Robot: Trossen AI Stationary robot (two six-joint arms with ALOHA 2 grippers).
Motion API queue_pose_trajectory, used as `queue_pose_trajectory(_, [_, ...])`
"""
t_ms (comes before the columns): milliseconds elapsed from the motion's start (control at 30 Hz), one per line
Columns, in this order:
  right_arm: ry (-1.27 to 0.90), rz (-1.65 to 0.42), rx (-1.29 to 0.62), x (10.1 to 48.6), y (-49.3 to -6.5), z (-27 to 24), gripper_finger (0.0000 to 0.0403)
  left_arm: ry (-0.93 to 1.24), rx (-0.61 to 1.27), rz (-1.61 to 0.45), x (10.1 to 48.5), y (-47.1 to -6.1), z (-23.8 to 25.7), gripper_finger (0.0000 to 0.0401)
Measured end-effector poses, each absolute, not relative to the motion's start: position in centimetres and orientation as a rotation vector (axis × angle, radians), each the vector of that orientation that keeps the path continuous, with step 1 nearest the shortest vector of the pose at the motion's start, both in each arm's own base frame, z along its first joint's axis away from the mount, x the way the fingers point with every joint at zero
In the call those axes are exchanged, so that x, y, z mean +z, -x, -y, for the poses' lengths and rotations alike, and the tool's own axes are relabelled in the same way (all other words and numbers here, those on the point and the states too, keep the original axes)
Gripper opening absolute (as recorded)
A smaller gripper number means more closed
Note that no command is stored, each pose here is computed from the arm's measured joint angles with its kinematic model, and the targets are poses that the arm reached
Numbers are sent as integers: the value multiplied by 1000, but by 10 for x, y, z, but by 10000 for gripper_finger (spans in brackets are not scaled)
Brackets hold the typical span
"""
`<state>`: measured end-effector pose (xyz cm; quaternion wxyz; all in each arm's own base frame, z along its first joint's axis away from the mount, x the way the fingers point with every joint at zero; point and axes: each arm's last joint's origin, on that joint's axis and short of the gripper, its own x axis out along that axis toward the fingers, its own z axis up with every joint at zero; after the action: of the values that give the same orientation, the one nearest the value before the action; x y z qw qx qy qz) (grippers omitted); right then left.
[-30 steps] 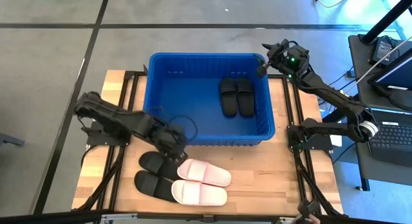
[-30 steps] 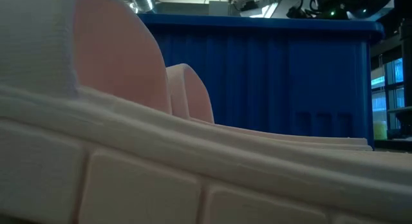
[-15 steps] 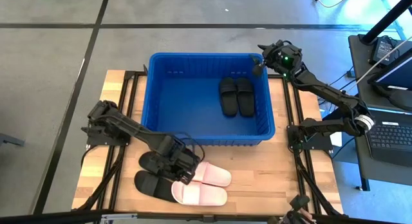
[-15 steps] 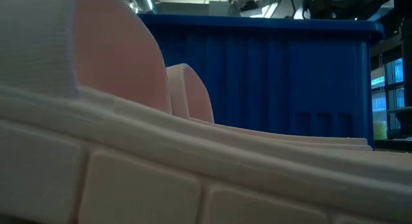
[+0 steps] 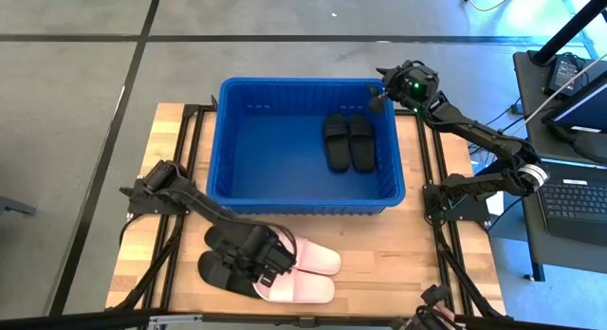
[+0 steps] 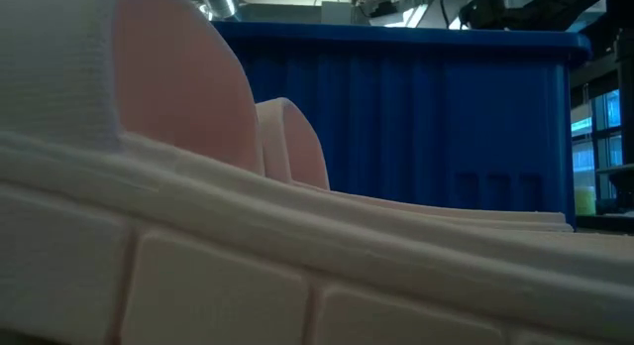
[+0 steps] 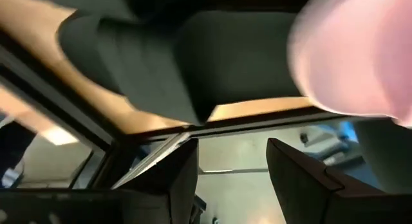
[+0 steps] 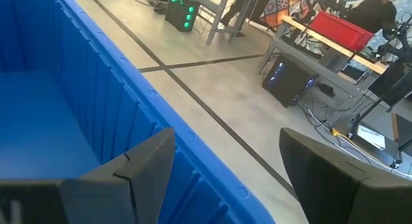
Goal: Pick and place slides into bin
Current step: Put the black slide into the blue container
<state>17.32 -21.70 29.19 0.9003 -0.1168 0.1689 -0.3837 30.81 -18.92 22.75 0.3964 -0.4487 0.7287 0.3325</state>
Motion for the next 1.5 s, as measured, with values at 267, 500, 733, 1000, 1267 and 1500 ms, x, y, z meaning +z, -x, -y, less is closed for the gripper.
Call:
queue_pose_trajectory(267, [258,-318,-802,295,-174,218,279,1141,1033,-1838,219,-302,197,176])
queue_pose_trajectory(500, [263,-311,-803,296,-174,218,279,1126,1095,-1834,205,-302,205,176])
queue_pose_trajectory(733, [263,-310,-803,296,-174,218,279,1092,1125,-1808,200,-302,206,176])
queue_pose_trajectory(1000, [264,-311,-803,296,-174,218,279,1084,1173,-1760,198,-302,204,176])
queue_pose_trajectory(1267, [263,-311,-803,296,-174,218,279,1095,1246,-1819,188,-294,202,176])
queue_pose_trajectory(1500, [263,-311,-802,296,-174,218,279,1086,1326,-1842,177,-287,198,176])
